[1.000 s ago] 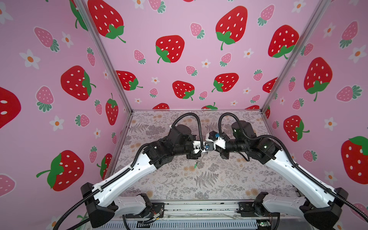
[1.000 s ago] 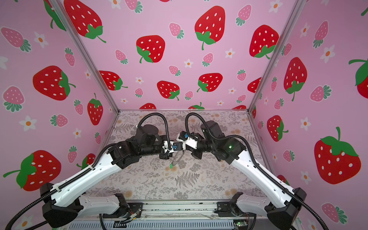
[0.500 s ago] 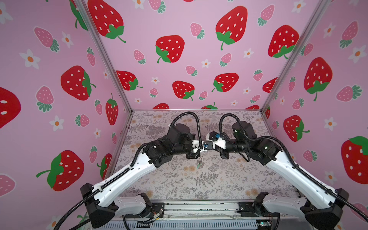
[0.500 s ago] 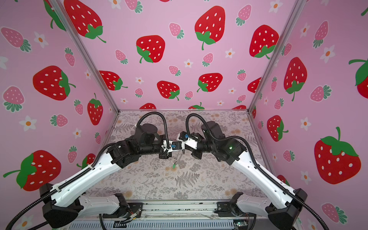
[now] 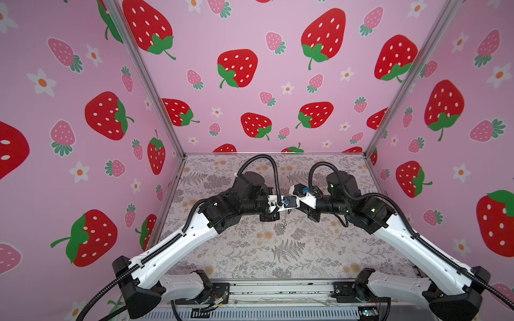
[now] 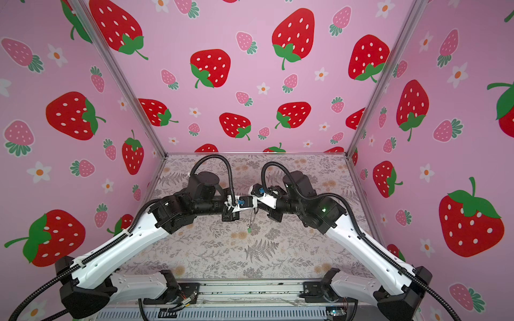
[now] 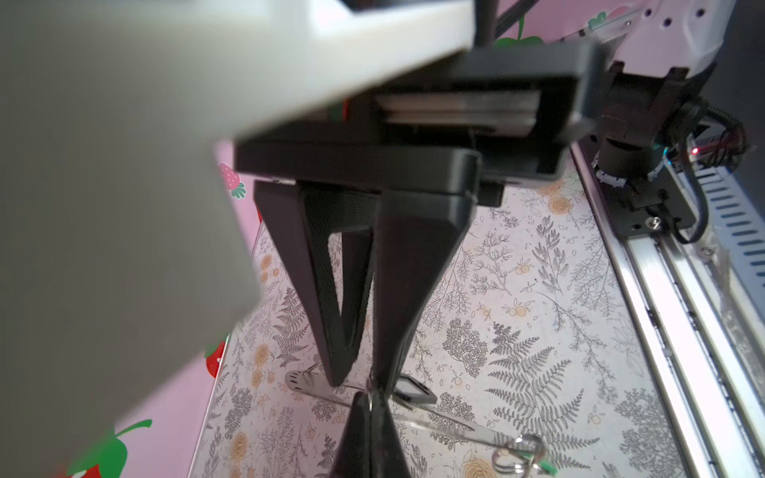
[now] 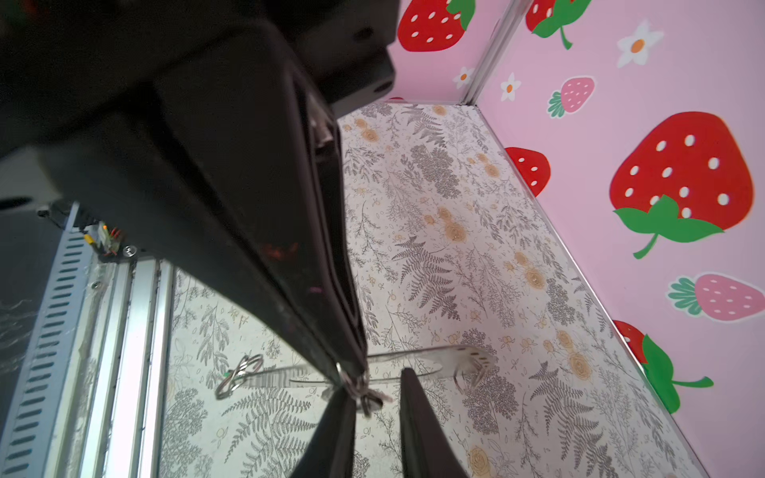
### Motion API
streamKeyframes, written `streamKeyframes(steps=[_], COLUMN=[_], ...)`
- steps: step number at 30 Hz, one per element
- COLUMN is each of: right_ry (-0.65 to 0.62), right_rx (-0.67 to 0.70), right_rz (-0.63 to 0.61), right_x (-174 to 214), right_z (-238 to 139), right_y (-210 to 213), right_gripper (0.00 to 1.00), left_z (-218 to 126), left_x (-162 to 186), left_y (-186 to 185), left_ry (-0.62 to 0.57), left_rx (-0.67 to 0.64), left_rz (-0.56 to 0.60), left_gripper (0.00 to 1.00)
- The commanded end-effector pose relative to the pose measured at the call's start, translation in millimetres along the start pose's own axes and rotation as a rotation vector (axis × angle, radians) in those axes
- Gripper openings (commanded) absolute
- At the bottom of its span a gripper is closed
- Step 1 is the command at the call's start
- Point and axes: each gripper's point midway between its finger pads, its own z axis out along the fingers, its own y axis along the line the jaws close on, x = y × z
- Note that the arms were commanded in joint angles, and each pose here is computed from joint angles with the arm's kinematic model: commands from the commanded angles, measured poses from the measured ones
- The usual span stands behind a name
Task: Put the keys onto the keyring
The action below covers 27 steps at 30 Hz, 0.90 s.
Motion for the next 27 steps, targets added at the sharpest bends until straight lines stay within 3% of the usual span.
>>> streamKeyframes(steps=[1, 7, 14, 27], right_ry=[-0.071, -0.196, -0.274, -0.293], right_rx=[0.072, 0.107, 0.094, 0.181], right_rz=[-0.043, -0.018, 0.020, 0.089], right_x=[-12, -23, -39, -46], right_z=[-12, -23, -21, -17], right_y=[-4, -2, -4, -26], right_gripper=[0.32, 0.41, 0.42, 0.32], left_z=[-13, -30, -42, -55], left_x=[-17, -37, -53, -66], left_y=[17, 33, 47, 60], left_ry=[-0.101, -0.251, -0.378, -0.504], left_rx=[-0.056, -0.137, -0.219, -0.291], left_rz=[-0.071, -0.147, -0.229, -0.302], left_gripper=[0.00, 0.00, 0.00, 0.00])
